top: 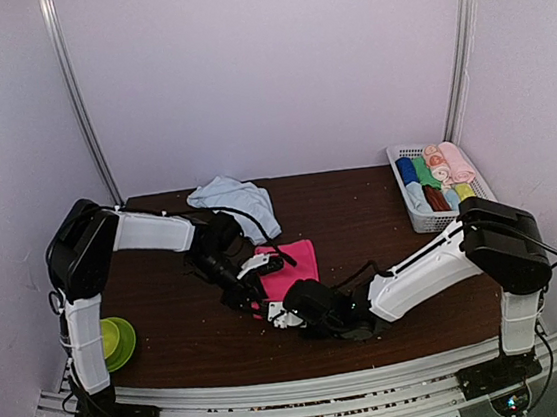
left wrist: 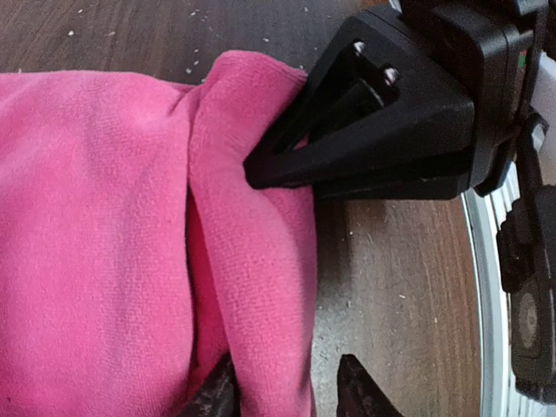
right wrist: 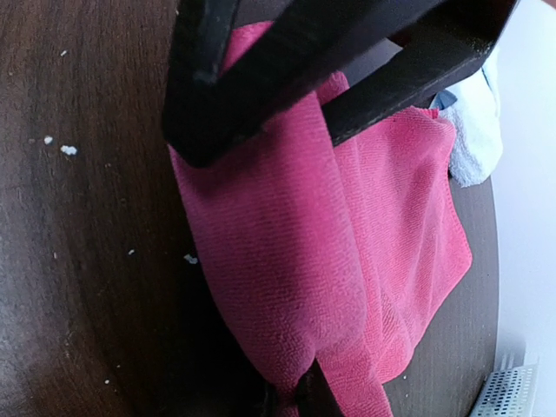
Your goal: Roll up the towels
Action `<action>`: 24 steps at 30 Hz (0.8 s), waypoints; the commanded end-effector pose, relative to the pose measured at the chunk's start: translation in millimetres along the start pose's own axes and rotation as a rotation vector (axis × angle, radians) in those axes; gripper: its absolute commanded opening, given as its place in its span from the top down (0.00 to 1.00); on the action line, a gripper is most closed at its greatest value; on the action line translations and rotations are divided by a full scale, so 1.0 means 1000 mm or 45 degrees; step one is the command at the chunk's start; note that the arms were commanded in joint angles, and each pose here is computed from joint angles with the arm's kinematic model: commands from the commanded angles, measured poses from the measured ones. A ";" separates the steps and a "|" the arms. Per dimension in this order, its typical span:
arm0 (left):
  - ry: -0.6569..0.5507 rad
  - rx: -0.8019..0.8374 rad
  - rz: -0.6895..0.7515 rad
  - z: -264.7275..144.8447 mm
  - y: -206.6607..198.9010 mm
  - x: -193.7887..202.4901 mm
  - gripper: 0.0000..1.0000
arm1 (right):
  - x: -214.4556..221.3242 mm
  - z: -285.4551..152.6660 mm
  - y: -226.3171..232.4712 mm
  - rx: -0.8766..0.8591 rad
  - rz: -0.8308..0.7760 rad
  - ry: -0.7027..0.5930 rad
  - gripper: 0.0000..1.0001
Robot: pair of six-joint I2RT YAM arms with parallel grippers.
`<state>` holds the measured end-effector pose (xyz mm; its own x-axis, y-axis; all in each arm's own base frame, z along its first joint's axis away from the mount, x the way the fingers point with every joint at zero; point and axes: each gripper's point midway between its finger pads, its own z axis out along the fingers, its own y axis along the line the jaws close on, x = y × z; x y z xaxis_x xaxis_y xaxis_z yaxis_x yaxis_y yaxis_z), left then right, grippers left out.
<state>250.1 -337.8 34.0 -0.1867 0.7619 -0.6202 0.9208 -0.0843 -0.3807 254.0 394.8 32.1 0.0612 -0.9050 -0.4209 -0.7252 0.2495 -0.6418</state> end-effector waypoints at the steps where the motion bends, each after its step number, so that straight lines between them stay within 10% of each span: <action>1: -0.018 -0.137 0.042 -0.028 0.007 -0.007 0.51 | 0.026 0.008 0.019 -0.116 -0.011 0.109 0.99; 12: -0.205 -0.495 0.288 -0.089 -0.004 -0.035 0.03 | 0.023 0.001 0.014 -0.235 0.121 0.098 1.00; 24: -0.436 -0.776 0.635 -0.101 -0.025 -0.031 0.02 | 0.021 -0.010 0.011 -0.607 0.345 0.153 0.99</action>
<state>253.0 -286.3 93.5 0.0996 0.5938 -0.7984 0.9859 0.0496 0.1599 262.0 391.6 38.6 -0.1358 -0.8407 -0.5242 -0.8841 0.3416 -0.3188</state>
